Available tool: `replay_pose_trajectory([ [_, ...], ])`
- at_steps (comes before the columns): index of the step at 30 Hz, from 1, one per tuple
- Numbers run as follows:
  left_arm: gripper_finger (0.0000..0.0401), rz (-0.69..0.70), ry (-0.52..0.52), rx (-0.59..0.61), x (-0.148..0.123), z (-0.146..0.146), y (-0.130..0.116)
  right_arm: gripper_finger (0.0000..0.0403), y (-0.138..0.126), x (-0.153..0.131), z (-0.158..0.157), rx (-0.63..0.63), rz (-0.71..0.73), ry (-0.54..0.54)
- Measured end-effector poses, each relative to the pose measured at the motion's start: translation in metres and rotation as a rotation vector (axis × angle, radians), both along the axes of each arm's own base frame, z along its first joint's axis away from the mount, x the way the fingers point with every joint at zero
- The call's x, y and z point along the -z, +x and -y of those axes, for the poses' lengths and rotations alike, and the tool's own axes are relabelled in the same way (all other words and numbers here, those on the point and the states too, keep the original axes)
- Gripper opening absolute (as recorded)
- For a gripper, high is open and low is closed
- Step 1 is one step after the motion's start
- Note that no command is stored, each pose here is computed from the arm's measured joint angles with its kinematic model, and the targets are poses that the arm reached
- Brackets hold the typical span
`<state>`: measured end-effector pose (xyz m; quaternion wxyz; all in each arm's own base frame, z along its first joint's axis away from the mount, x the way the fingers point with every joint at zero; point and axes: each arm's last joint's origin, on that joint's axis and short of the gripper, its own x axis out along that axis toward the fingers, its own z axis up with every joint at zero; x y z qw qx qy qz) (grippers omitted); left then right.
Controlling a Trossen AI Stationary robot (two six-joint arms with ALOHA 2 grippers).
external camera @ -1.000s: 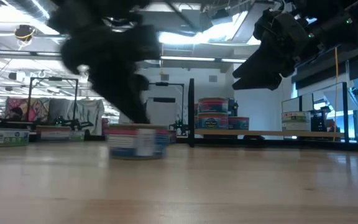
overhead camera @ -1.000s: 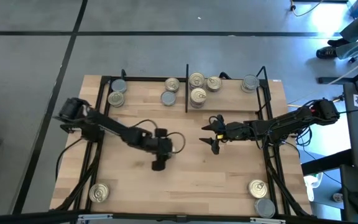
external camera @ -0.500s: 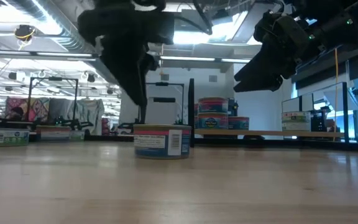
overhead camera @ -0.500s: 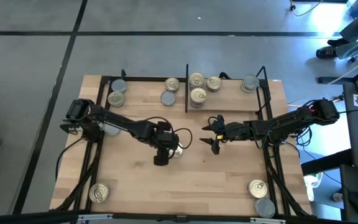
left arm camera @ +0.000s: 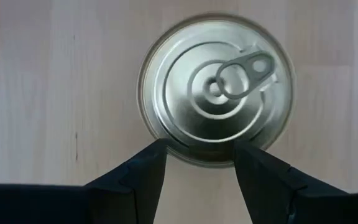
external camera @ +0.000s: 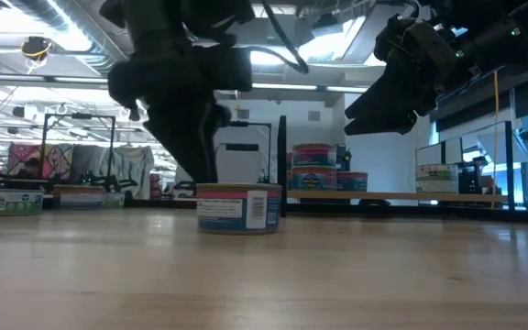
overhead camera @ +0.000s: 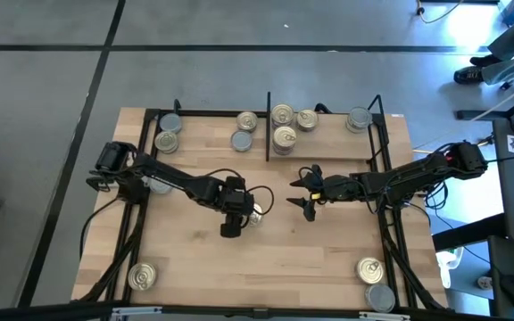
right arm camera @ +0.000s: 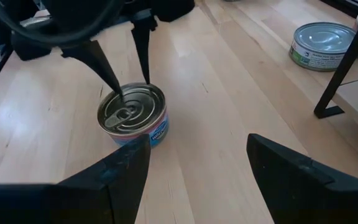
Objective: Stack canned seafood by type on shelf
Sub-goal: Stack the blue tuna can on top of the blue tuna can
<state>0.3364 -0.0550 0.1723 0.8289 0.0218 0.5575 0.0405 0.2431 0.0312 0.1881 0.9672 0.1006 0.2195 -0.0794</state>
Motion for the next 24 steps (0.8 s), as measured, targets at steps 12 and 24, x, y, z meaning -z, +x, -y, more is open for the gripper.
replay_pose_trajectory([
  [12,0.0186,-0.031,0.009,0.014,0.009,-0.001,-0.008,0.0269,0.0,0.0,0.0,0.001,0.002,0.0],
  [24,0.0186,-0.014,0.005,0.017,0.01,0.0,-0.006,0.0269,0.011,0.011,-0.01,-0.184,0.012,0.046],
])
